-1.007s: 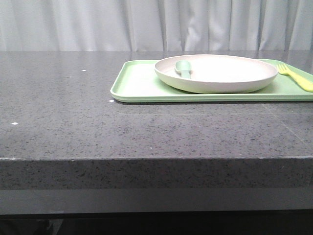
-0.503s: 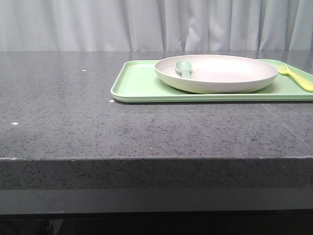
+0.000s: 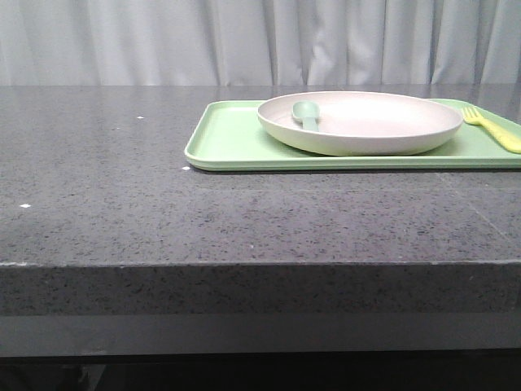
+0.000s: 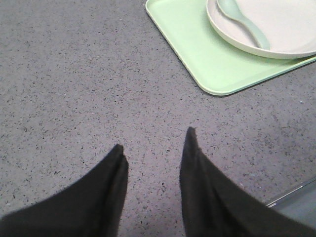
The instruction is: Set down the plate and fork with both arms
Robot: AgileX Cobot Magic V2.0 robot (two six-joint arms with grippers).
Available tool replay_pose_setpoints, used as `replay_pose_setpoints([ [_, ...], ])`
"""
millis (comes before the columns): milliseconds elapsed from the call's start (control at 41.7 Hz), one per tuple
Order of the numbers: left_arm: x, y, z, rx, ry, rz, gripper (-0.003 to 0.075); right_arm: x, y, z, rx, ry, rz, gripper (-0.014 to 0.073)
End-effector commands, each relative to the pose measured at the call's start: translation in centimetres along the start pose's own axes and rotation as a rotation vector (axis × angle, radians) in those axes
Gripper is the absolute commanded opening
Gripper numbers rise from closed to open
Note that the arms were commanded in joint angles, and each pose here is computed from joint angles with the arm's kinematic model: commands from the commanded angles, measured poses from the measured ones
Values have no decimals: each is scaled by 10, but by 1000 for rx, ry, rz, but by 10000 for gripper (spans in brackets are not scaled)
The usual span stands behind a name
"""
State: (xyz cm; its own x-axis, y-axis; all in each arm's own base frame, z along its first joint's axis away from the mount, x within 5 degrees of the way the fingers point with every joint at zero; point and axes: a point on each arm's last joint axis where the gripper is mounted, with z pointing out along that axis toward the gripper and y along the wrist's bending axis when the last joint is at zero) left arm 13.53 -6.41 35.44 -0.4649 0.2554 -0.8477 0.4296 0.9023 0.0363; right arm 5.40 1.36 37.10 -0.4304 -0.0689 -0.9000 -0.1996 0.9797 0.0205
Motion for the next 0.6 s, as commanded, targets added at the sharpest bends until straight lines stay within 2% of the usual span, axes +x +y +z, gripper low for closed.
replay_pose_setpoints([
  [0, -14, -1, -7, 7, -98, 1, 111, -12, -1, -3, 12, -95, -5, -74],
  [96, -14, -1, -7, 7, -98, 1, -20, -12, -1, -3, 12, -95, -5, -67],
  [575, -14, -1, -7, 7, -98, 1, -18, -12, -1, -2, 12, -86, -5, -68],
])
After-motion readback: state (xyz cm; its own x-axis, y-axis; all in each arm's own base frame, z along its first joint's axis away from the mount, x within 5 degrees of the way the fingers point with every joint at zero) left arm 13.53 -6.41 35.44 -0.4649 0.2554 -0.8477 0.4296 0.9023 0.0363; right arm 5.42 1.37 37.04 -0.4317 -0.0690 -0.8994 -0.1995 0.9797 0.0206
